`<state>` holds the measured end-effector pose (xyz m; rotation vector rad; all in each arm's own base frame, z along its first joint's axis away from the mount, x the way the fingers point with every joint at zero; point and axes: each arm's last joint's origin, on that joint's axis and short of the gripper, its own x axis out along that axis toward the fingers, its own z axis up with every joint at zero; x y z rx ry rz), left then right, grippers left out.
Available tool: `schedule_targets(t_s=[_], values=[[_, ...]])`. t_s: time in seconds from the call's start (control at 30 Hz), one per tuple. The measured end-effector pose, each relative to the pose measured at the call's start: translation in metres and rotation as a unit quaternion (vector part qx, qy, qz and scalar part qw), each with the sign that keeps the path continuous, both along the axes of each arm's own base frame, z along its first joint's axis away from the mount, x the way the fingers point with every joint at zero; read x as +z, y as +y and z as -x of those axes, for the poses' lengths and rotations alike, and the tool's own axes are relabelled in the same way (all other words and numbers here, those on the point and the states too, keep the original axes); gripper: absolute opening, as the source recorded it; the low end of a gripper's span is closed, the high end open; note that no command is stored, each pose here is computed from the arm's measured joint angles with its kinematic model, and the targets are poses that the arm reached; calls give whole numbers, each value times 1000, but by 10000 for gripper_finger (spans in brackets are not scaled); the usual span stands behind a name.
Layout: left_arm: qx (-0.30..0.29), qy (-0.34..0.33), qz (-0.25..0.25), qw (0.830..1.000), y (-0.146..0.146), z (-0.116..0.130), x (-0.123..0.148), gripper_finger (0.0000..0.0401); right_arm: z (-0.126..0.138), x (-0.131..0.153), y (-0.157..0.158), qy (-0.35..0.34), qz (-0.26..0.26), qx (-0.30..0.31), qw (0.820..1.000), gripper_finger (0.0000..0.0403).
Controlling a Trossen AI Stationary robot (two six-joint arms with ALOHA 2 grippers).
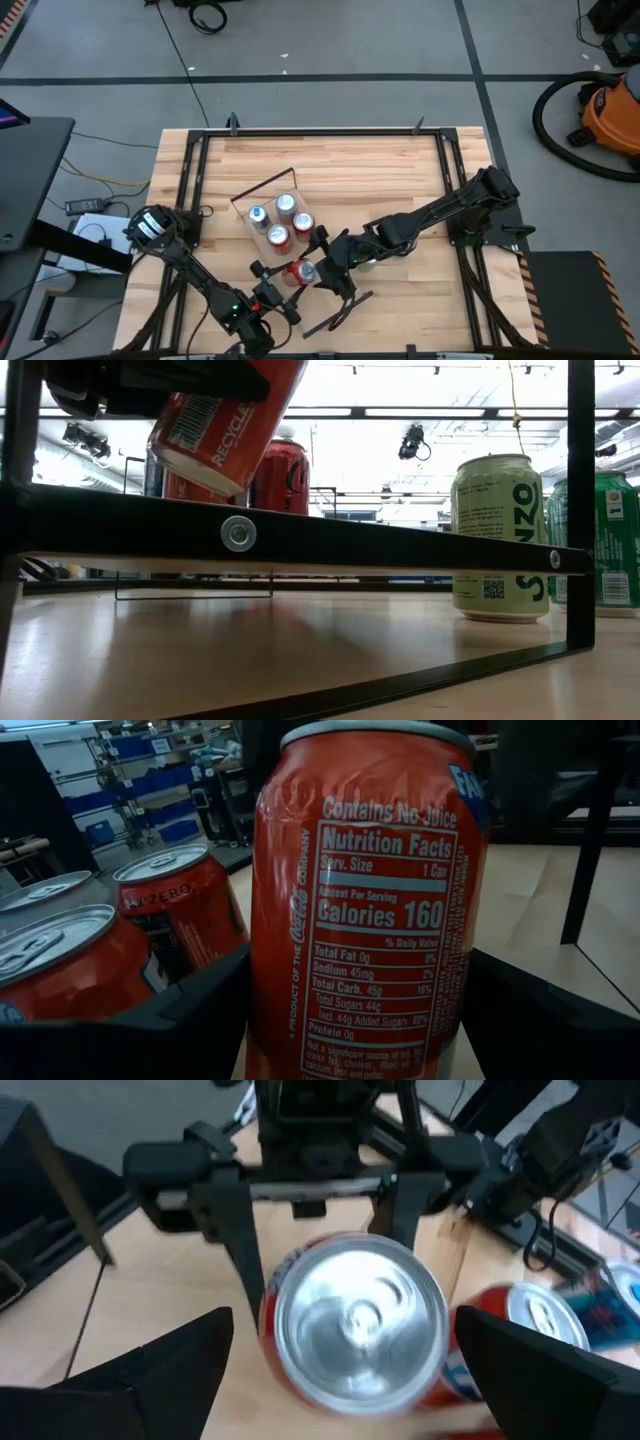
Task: Place canned beverage on shelf
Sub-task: Put the orange soda can on the shelf
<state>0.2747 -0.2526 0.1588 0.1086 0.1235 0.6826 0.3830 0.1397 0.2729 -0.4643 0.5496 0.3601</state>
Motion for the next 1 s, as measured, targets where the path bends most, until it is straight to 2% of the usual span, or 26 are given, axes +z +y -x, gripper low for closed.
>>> schedule_targets(t_s=[0.37,0.77,1.0], values=[[1,-7,6,1000,-1,-1,1,305,-10,-3,-8,-17,-23,11,1000,382],[2,-8,2,1000,-1,-2,2,305,-12,-4,-14,-2,-49,20,999,317],[2,0,2,1000,1,-4,2,333,-12,-4,-14,0,-48,20,999,321]])
